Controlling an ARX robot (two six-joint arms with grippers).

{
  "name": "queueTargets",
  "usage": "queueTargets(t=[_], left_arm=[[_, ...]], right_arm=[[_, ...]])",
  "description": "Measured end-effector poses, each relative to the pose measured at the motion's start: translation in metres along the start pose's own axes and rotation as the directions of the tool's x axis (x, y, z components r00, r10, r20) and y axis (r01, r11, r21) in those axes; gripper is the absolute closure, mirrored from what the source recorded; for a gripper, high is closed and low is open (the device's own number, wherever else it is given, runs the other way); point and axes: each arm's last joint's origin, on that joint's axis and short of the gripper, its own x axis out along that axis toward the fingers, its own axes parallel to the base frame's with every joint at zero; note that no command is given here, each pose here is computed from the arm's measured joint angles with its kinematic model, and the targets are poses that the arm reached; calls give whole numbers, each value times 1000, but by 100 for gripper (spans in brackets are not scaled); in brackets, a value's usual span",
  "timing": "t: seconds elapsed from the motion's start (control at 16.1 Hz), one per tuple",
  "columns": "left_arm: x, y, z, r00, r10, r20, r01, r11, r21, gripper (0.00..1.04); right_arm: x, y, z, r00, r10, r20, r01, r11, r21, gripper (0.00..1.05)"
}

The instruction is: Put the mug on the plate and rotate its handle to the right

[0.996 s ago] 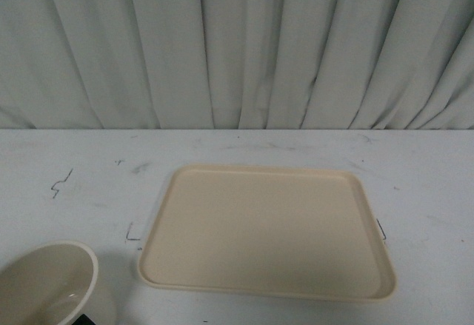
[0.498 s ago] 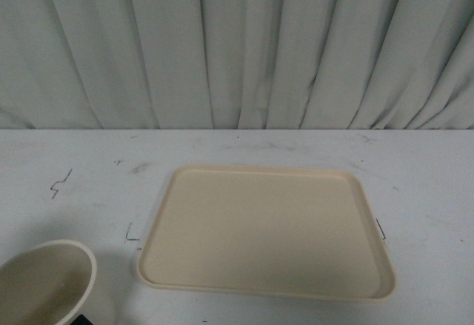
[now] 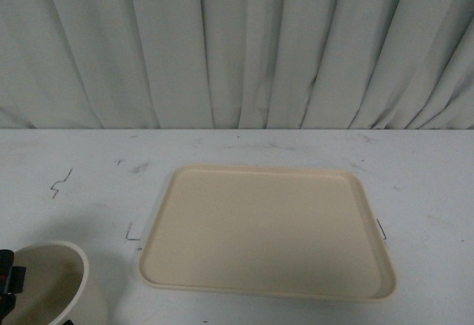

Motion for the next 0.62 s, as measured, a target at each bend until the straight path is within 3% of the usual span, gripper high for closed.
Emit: queueTargets(t=[0.19, 0.62], left_arm=[[-2, -6, 1, 1000, -16, -4, 16, 1000, 20, 56], [-21, -16, 1, 999, -46, 1, 45, 998, 45, 94]], right_arm=[[0, 0, 0, 1000, 0, 0, 0, 1000, 0, 6], [0, 0, 0, 1000, 0, 0, 0, 1000, 0, 6]])
